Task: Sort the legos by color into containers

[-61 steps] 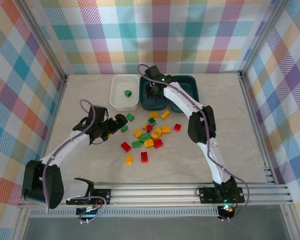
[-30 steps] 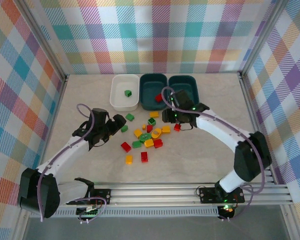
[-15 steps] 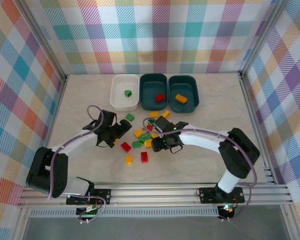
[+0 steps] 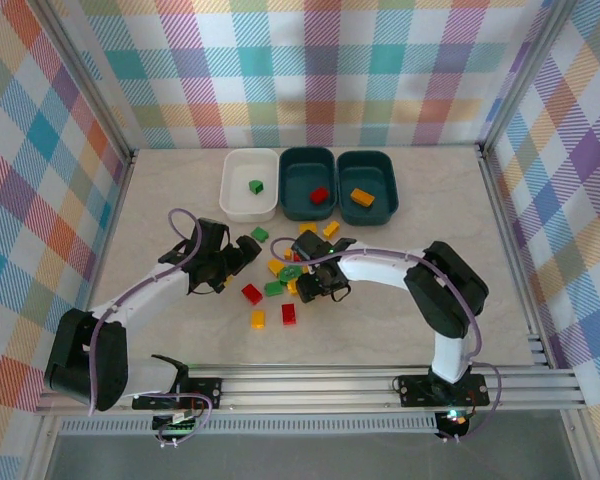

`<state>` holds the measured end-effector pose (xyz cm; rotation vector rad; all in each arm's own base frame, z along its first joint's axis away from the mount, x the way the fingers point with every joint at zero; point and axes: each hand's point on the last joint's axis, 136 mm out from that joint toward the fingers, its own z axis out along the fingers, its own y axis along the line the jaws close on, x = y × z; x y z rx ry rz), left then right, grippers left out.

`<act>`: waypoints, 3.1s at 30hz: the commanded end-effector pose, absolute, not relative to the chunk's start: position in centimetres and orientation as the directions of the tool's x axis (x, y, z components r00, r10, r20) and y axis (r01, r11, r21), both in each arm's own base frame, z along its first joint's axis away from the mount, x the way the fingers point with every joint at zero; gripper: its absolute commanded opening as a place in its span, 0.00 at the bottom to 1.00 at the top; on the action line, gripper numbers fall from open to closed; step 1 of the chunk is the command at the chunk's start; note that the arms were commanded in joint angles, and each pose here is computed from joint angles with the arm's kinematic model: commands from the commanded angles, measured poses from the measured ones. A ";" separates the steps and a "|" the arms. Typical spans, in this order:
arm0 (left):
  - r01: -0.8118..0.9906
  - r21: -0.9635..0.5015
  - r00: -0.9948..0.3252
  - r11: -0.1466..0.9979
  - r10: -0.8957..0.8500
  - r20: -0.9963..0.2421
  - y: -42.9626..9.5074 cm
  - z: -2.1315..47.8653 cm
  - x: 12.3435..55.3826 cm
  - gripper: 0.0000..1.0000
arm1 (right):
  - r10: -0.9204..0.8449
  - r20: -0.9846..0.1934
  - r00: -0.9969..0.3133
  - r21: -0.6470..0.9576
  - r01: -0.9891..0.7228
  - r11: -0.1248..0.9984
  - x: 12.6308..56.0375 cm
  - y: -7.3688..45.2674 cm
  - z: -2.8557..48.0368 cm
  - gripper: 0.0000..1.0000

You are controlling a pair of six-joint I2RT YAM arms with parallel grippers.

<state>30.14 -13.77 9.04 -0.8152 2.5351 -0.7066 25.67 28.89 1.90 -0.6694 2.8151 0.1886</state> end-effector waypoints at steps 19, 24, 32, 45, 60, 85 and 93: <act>-0.400 -0.541 -0.774 0.740 -0.589 -0.233 -13.8 9.8 30.5 1.00 | -0.398 -0.345 -0.850 0.065 -0.444 0.893 27.3 29.8 2.5 0.45; -0.404 -0.512 -0.779 0.758 -0.578 -0.241 -13.5 9.5 30.6 0.99 | -0.408 -0.353 -0.842 0.051 -0.453 0.890 26.9 29.0 3.9 0.42; -0.364 -0.431 -0.819 0.826 -0.504 -0.273 -13.8 9.6 30.8 0.96 | -0.374 -0.479 -0.794 0.050 -0.450 0.892 27.7 27.9 10.6 0.41; -0.340 -0.322 -0.887 0.884 -0.415 -0.203 -13.8 6.7 27.9 0.96 | -0.216 -0.591 -0.777 0.113 -0.345 0.932 45.9 30.8 13.8 0.40; -0.312 -0.249 -0.902 0.917 -0.368 -0.226 -13.6 6.3 29.8 0.97 | -0.190 -0.569 -0.800 0.144 -0.325 0.935 51.7 31.2 16.0 0.62; -0.200 -0.006 -0.957 0.980 -0.197 -0.211 -14.1 1.4 36.1 0.56 | 0.002 -0.542 -0.840 0.318 -0.203 0.926 32.9 21.2 16.7 0.58; -0.180 -0.013 -0.960 0.984 -0.179 -0.214 -14.6 2.2 34.8 0.47 | -0.007 -0.539 -0.842 0.317 -0.211 0.925 32.8 21.3 16.4 0.57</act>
